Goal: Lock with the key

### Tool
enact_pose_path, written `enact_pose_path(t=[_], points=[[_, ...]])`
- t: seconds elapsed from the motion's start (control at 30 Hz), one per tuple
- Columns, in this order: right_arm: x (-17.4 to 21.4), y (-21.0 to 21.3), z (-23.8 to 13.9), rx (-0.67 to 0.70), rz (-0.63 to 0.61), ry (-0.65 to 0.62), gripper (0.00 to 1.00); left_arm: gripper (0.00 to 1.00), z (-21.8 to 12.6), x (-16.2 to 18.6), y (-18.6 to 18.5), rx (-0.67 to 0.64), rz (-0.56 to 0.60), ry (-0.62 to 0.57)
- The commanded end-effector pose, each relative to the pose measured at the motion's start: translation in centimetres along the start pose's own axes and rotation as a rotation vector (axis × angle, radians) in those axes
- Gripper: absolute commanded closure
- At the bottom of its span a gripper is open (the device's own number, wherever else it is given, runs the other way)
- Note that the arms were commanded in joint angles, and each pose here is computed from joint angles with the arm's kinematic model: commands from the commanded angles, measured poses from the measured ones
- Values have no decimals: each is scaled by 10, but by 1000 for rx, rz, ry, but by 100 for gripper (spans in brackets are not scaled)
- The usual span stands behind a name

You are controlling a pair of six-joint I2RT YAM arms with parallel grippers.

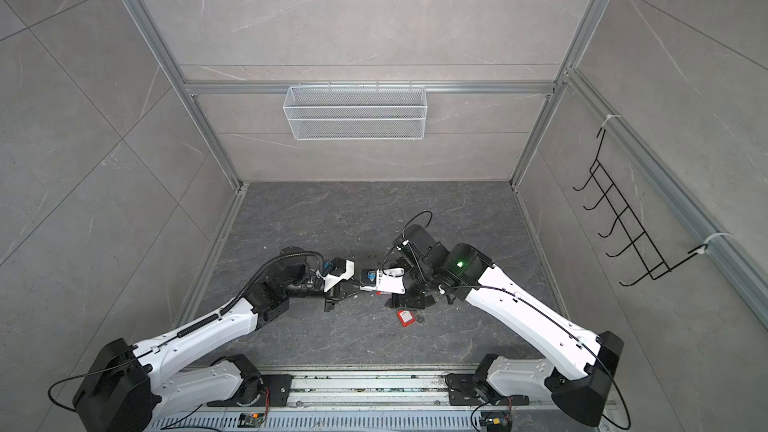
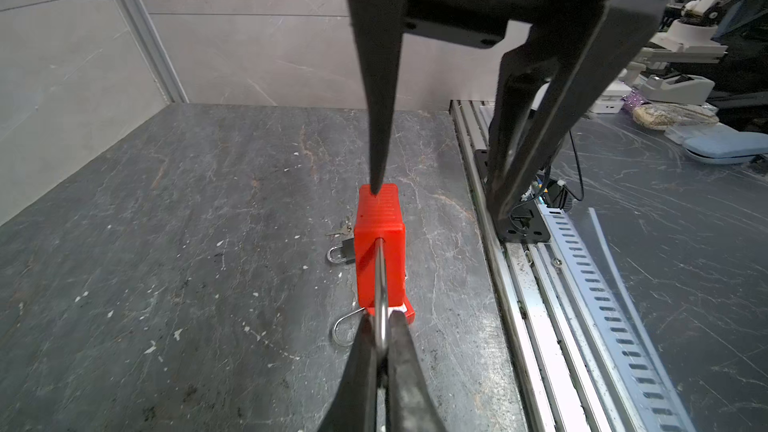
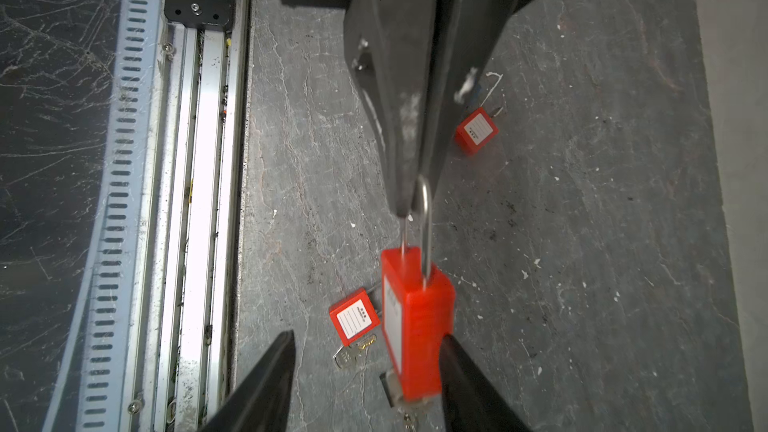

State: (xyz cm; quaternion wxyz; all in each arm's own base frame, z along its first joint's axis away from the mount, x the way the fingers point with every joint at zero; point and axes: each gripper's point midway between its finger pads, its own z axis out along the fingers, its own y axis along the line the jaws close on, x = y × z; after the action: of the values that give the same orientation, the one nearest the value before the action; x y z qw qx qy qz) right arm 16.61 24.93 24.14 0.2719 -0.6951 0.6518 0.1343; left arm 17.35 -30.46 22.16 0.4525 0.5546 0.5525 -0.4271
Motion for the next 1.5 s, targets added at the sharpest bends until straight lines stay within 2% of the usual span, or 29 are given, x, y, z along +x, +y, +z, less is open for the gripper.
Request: enact_pose_path(t=[0.0,0.1,0.3,0.77,0.9,1.0,1.1,1.17,1.27,1.47], points=[[5,7,-16,11,49,-8,42,100,-10,-23,-7,40,52,-57],[7,9,-28,-4,105,-14,40,100,-12,-28,-13,76,54,-58],[42,9,-22,-79,186,140,44,100,-13,-35,-22,129,59,-75],[34,3,17,-251,242,105,51,100,-11,-46,-32,183,55,-84],[37,-11,27,-171,225,89,56,100,-10,-51,-32,189,49,-97],[43,-42,32,40,213,65,56,100,-10,-54,-32,190,44,-107],[48,-57,29,170,181,45,54,100,-10,-54,-32,187,42,-107],[49,-50,25,171,147,36,52,100,-10,-54,-30,179,45,-107],[52,-20,20,74,68,15,50,100,-10,-54,-30,172,53,-105],[53,14,3,-21,33,-19,55,100,-9,-54,-29,175,60,-95]])
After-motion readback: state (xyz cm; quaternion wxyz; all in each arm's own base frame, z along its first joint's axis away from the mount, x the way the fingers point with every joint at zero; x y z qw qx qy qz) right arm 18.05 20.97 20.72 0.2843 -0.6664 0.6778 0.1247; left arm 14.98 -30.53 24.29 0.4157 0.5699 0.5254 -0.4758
